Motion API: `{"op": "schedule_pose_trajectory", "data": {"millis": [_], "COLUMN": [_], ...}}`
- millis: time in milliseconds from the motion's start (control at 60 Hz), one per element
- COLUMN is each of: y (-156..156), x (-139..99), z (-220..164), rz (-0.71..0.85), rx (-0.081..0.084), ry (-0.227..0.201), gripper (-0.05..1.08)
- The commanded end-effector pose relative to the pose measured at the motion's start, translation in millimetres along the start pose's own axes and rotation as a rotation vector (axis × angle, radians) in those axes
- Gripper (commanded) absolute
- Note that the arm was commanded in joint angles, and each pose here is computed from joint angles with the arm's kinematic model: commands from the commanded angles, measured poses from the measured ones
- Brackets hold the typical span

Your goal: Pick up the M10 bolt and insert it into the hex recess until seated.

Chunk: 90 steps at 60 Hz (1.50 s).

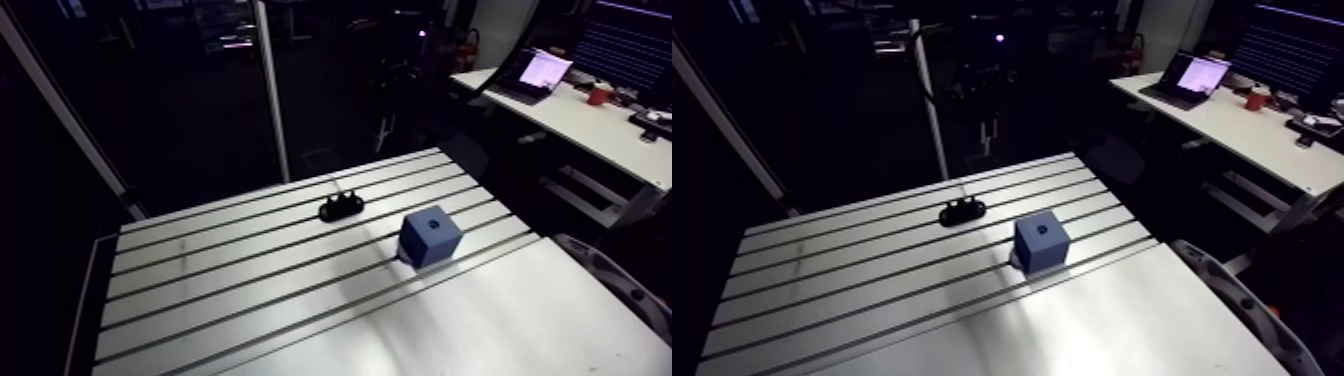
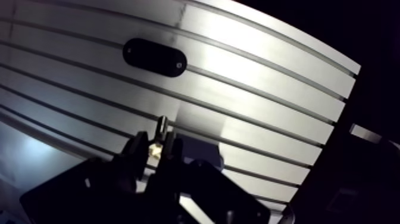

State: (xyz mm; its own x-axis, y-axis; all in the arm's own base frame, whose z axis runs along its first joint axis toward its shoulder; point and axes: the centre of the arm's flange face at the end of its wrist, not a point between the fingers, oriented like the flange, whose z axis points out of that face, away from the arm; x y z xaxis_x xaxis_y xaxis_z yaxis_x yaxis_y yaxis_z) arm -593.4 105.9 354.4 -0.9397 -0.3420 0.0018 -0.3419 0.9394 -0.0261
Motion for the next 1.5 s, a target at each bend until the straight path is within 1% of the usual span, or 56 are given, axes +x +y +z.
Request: {"op": "schedule_pose_trajectory", "data": {"millis": [17, 33, 50, 67, 83, 100, 167, 200, 217, 233, 250, 267, 283, 400, 500, 533, 567, 600, 617, 633, 750, 767, 850, 900, 1000, 1083, 1117, 1167, 1217, 1233, 1250, 1283, 1317, 1350, 1367, 1433, 1467, 1483, 1500], "y": [-2.2, -1.6, -1.6, -0.9, -0.9, -0.6, 0.1, -0.8, -1.9, -1.9, -2.8, -2.8, -3.6, -3.5, -2.8, -3.7, -3.7, -5.5, -5.5, -6.5, -3.5, -1.7, 6.6, 8.2, 13.0, 15.0, 14.8, 13.0, 12.5, 12.4, 12.4, 12.5, 12.5, 11.9, 11.9, 11.2, 11.8, 11.8, 11.6], "x": [-13.4, -14.9, -14.9, -16.1, -16.1, -17.6, -20.0, -20.3, -21.7, -21.7, -23.8, -23.8, -25.3, -31.5, -34.6, -38.0, -38.0, -40.3, -40.3, -41.5, -48.4, -52.1, -61.9, -63.2, -68.0, -70.9, -71.3, -72.9, -73.5, -73.6, -73.6, -73.6, -73.6, -74.5, -74.5, -76.4, -77.9, -77.9, -78.2], "z": [1.9, 2.0, 2.0, 3.9, 3.9, 5.9, 7.3, 8.7, 11.7, 11.7, 14.4, 14.4, 15.6, 15.5, 17.7, 16.9, 16.9, 17.2, 17.2, 16.9, 17.9, 18.1, 16.7, 17.2, 20.1, 22.7, 22.5, 26.0, 26.9, 26.1, 26.1, 29.1, 29.1, 31.5, 31.5, 35.4, 36.9, 36.9, 37.4], "rz": [-0.103, -0.111, -0.111, -0.121, -0.121, -0.127, -0.131, -0.134, -0.137, -0.137, -0.144, -0.144, -0.153, -0.178, -0.186, -0.185, -0.185, -0.187, -0.187, -0.192, -0.221, -0.231, -0.240, -0.240, -0.233, -0.246, -0.249, -0.250, -0.250, -0.251, -0.251, -0.252, -0.252, -0.252, -0.252, -0.255, -0.255, -0.255, -0.257], "rx": [-0.001, -0.011, -0.011, -0.016, -0.016, -0.021, -0.027, -0.026, -0.020, -0.020, -0.010, -0.010, -0.006, -0.006, 0.001, 0.013, 0.013, 0.024, 0.024, 0.027, 0.033, 0.036, 0.039, 0.038, 0.041, 0.048, 0.047, 0.052, 0.049, 0.042, 0.042, 0.035, 0.035, 0.029, 0.029, 0.026, 0.017, 0.017, 0.012], "ry": [-0.086, -0.097, -0.097, -0.110, -0.110, -0.122, -0.134, -0.138, -0.146, -0.146, -0.155, -0.155, -0.161, -0.173, -0.179, -0.188, -0.188, -0.200, -0.200, -0.204, -0.211, -0.212, -0.209, -0.209, -0.212, -0.213, -0.213, -0.215, -0.215, -0.209, -0.209, -0.204, -0.204, -0.204, -0.204, -0.212, -0.224, -0.224, -0.230], "gripper": [0.83, 0.83, 0.83, 0.83, 0.83, 0.83, 0.83, 0.83, 0.83, 0.83, 0.83, 0.83, 0.83, 0.83, 0.83, 0.83, 0.83, 0.83, 0.83, 0.83, 0.83, 0.83, 0.83, 0.83, 0.82, 0.82, 0.82, 0.82, 0.82, 0.82, 0.82, 0.82, 0.82, 0.82, 0.82, 0.82, 0.82, 0.82, 0.82]}}
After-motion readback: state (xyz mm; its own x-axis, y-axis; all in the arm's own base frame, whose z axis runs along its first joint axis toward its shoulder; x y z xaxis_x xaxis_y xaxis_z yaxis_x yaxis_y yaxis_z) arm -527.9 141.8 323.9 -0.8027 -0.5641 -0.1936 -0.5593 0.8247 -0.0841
